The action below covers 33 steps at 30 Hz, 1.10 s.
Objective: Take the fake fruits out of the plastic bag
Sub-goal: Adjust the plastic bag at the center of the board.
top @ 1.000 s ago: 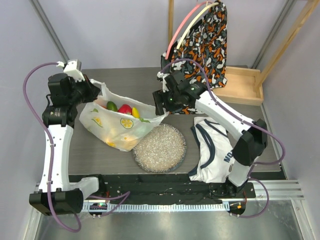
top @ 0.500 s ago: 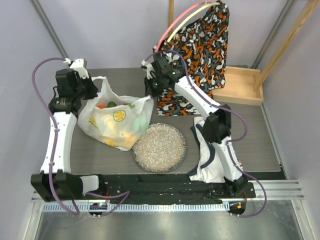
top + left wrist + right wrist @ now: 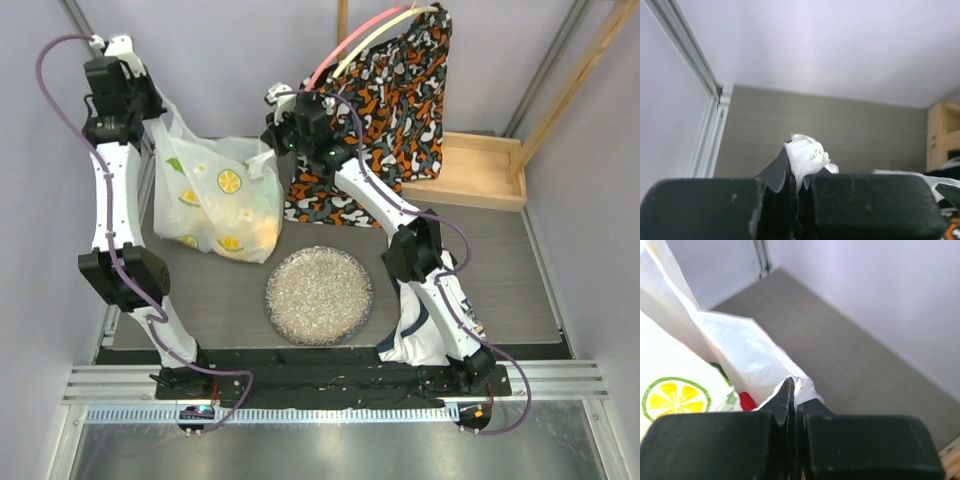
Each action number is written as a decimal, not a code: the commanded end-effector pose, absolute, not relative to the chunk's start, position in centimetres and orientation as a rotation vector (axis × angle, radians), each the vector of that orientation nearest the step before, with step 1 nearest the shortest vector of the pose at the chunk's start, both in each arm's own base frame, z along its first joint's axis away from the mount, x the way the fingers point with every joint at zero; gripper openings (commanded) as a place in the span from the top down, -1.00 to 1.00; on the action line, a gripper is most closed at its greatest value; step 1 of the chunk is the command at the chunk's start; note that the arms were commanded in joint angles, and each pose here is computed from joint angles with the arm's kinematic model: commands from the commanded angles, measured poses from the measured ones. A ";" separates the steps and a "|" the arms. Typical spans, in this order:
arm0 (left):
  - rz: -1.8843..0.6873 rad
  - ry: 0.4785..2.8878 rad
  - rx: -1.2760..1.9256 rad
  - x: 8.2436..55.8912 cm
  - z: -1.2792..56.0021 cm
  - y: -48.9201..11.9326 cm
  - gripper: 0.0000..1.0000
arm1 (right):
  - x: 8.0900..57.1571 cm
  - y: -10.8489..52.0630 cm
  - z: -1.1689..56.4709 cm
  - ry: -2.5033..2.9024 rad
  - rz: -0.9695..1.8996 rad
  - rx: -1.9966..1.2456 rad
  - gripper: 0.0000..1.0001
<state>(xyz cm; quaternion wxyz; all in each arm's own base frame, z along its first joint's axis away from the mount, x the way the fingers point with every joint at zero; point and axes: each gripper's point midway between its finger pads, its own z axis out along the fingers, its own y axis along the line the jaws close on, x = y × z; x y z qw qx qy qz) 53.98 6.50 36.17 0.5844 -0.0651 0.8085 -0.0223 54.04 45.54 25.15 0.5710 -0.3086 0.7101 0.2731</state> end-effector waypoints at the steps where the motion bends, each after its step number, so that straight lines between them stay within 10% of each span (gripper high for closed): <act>1: -0.118 1.544 -0.058 50.6 49.9 4.2 1.00 | 53.7 42.3 40.4 1.312 0.569 -0.556 0.98; 6: -0.156 1.526 -0.046 45.1 50.0 2.7 1.00 | 48.6 39.1 38.6 1.394 0.470 -0.599 0.98; 12: -0.127 1.854 -0.086 36.3 34.2 2.1 1.00 | 43.1 37.3 23.8 1.560 0.346 -0.906 0.92; 15: -0.165 2.013 -0.150 33.2 26.9 1.5 1.00 | 41.4 35.8 18.0 1.707 0.334 -0.964 0.54; 16: -0.186 2.067 -0.166 32.5 24.7 1.2 1.00 | 40.6 36.0 17.7 1.723 0.360 -0.985 0.10; 23: -0.340 2.129 -0.260 29.8 23.3 -1.0 1.00 | 32.8 37.7 22.3 1.662 0.494 -1.209 -0.46; 33: -0.444 1.998 -0.298 30.6 28.1 -2.1 1.00 | 30.0 39.6 32.1 1.444 0.647 -1.132 -0.54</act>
